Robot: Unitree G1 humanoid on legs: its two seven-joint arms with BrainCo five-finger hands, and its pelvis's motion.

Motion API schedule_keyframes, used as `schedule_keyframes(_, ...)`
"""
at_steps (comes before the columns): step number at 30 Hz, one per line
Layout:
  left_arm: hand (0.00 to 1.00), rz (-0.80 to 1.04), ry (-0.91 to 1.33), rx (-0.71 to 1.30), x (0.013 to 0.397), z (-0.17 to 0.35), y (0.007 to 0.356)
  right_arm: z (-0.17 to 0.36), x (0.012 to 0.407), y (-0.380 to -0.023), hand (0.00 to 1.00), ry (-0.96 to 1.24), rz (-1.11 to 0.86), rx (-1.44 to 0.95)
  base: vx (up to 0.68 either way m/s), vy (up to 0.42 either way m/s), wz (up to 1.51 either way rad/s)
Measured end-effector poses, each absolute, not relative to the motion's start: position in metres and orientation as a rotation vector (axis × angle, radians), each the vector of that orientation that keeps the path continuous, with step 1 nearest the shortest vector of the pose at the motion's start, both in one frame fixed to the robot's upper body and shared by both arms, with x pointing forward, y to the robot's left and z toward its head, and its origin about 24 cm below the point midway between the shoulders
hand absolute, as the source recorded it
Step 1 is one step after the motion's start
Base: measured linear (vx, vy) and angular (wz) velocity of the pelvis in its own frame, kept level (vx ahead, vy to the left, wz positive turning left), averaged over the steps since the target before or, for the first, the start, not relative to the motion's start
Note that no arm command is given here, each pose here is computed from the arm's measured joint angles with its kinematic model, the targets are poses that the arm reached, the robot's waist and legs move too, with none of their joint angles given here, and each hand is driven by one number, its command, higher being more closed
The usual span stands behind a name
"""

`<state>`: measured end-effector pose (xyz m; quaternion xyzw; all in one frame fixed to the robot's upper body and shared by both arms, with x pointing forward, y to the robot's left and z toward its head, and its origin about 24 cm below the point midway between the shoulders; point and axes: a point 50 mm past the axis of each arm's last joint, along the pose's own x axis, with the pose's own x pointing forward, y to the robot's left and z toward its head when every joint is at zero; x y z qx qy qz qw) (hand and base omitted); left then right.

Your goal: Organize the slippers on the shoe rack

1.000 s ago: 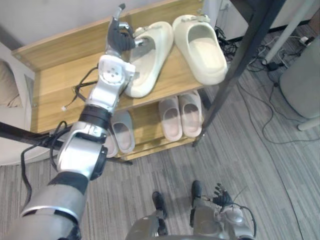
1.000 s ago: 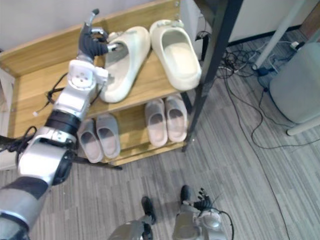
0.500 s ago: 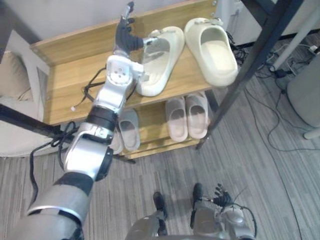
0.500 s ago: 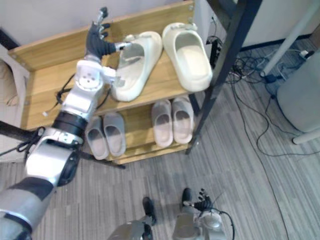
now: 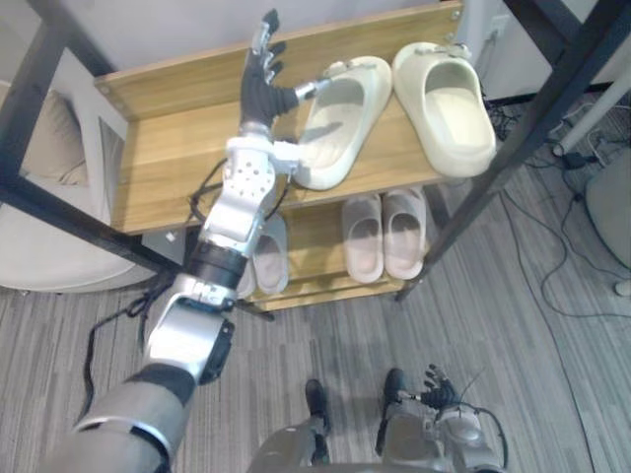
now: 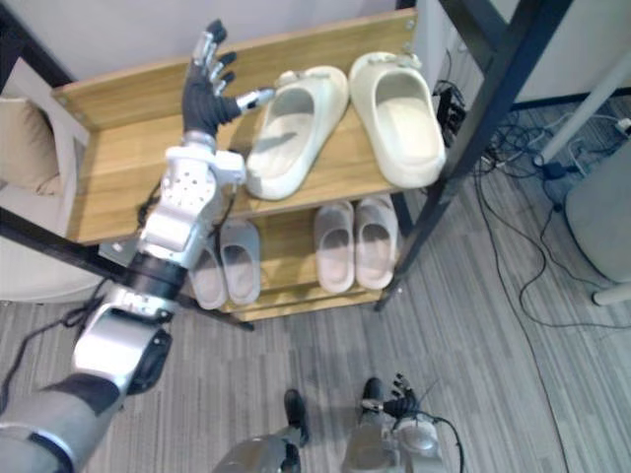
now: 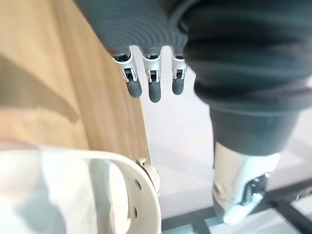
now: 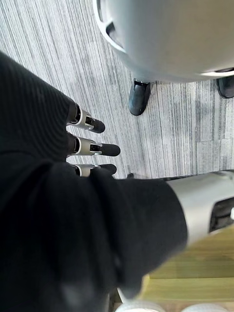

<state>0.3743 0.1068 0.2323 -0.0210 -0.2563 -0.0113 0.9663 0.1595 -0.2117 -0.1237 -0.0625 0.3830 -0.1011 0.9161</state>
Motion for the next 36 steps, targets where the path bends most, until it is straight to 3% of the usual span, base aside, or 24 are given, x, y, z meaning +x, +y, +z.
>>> schedule_keyframes(12,0.0,-0.074,-0.362,-0.102,0.361,0.174,0.108,-0.126,0.157,-0.206,0.0,0.806,-0.174,-0.142,0.0,0.01,0.13)
schedule_keyframes(36,0.0,-0.255,-0.313,-0.095,0.349,0.159,0.053,-0.129,0.155,-0.201,0.0,0.826,-0.17,-0.136,0.02,0.01,0.02)
